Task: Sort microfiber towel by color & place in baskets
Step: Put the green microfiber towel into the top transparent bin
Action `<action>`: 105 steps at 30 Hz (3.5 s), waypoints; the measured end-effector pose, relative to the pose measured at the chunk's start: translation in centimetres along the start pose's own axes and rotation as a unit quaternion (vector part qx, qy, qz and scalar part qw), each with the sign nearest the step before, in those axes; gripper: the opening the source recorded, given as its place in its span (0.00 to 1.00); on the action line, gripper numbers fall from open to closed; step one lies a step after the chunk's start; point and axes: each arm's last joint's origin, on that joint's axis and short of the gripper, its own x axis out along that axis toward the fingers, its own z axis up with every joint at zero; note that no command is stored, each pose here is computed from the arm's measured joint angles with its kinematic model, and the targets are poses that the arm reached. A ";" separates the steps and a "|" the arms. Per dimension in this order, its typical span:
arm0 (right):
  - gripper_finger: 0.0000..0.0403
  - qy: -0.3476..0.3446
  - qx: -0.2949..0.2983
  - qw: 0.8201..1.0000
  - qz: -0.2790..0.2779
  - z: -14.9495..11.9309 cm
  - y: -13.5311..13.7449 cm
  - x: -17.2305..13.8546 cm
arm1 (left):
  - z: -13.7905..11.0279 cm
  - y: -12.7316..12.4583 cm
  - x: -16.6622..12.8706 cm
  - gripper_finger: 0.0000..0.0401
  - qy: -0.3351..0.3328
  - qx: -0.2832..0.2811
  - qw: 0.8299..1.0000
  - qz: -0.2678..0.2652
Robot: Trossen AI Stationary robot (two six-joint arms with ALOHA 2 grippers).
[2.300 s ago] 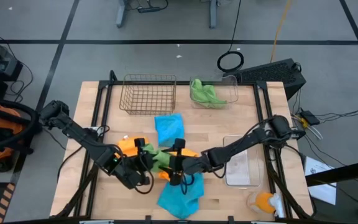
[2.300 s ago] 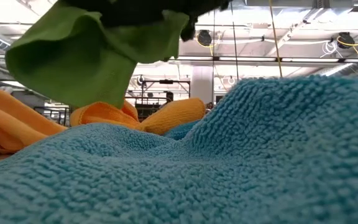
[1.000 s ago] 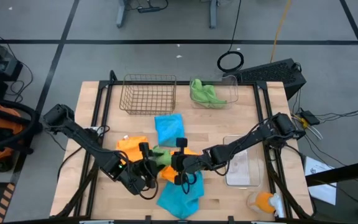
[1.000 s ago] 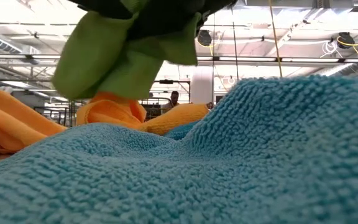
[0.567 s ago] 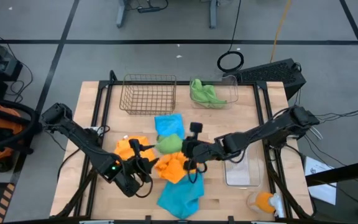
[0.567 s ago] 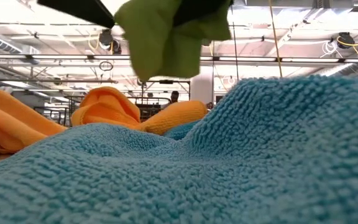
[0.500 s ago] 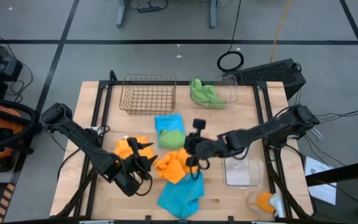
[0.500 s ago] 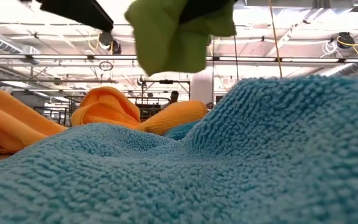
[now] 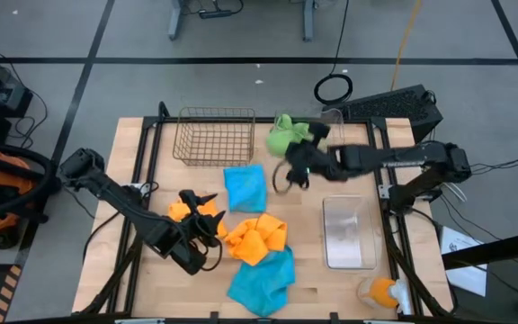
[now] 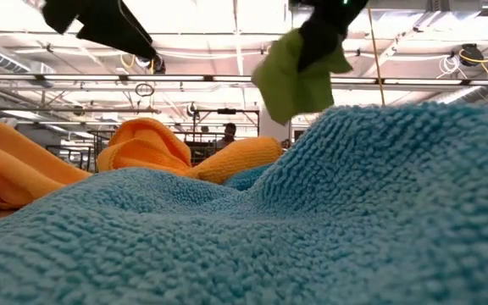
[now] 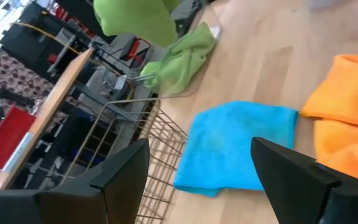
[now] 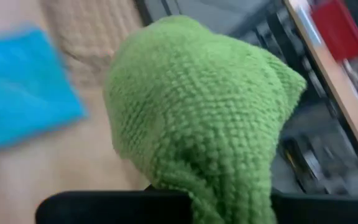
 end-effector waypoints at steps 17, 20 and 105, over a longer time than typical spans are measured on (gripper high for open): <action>0.01 0.095 0.107 0.986 0.088 -6.5 -12.2 9.9 | -1.4 0.1 4.2 0.72 0.046 0.010 0.999 -0.011; 0.01 0.088 0.142 0.978 0.124 -7.7 -12.8 10.7 | -1.5 -0.2 5.0 0.72 0.044 0.014 0.998 -0.038; 0.39 0.170 0.225 0.957 0.067 -12.1 -11.6 8.7 | -0.3 -0.9 5.6 0.72 0.035 -0.022 0.985 -0.165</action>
